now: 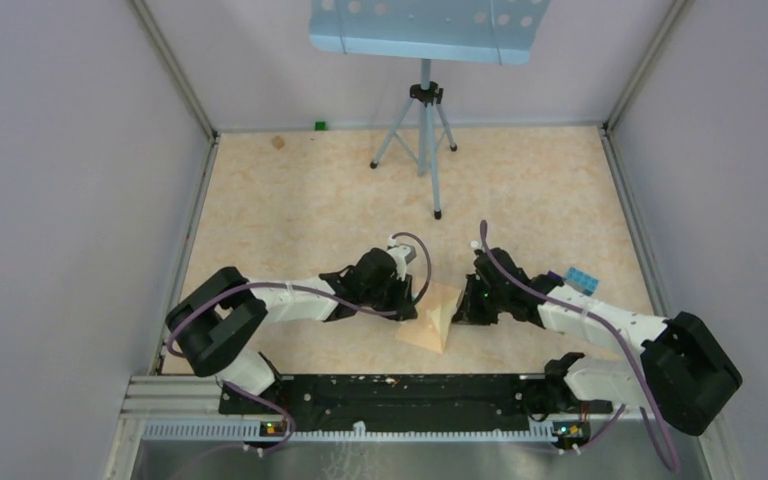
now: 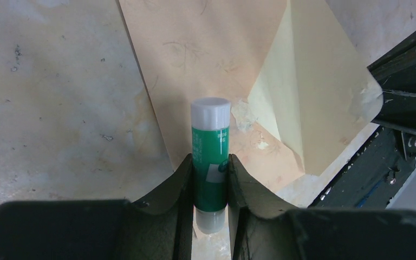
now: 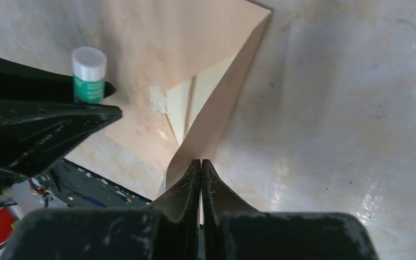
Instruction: Place the letter into the envelope and seal it
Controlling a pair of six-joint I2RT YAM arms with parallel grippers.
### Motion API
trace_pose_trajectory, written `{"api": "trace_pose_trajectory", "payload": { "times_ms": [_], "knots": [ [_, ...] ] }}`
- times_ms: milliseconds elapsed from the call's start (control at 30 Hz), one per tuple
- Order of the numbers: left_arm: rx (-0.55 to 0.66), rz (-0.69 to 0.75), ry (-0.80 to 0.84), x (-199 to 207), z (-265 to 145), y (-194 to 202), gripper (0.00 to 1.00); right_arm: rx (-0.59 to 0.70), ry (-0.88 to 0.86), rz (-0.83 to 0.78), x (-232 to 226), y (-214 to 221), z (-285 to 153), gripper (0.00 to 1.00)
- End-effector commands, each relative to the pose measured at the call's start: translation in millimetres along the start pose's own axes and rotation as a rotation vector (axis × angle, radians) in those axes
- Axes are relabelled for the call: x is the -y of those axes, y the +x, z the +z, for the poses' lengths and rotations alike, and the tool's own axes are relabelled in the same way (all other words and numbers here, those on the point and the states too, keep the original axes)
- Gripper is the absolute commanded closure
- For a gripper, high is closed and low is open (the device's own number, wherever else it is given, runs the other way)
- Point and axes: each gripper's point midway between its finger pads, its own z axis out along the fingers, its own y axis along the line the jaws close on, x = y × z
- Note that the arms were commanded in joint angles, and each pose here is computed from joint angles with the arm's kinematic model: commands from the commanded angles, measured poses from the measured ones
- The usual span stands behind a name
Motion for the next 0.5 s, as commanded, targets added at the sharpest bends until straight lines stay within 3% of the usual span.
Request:
{"api": "trace_pose_trajectory", "payload": {
  "times_ms": [0,467],
  "knots": [
    [-0.023,-0.029,-0.045,-7.8,6.1,7.3,1.0,0.056,-0.113,-0.025,-35.5,-26.1,0.0,1.0],
    [-0.029,-0.028,-0.025,-3.5,9.4,10.6,1.0,0.037,-0.153,-0.023,-48.3,-33.4,27.2,1.0]
  ]
}}
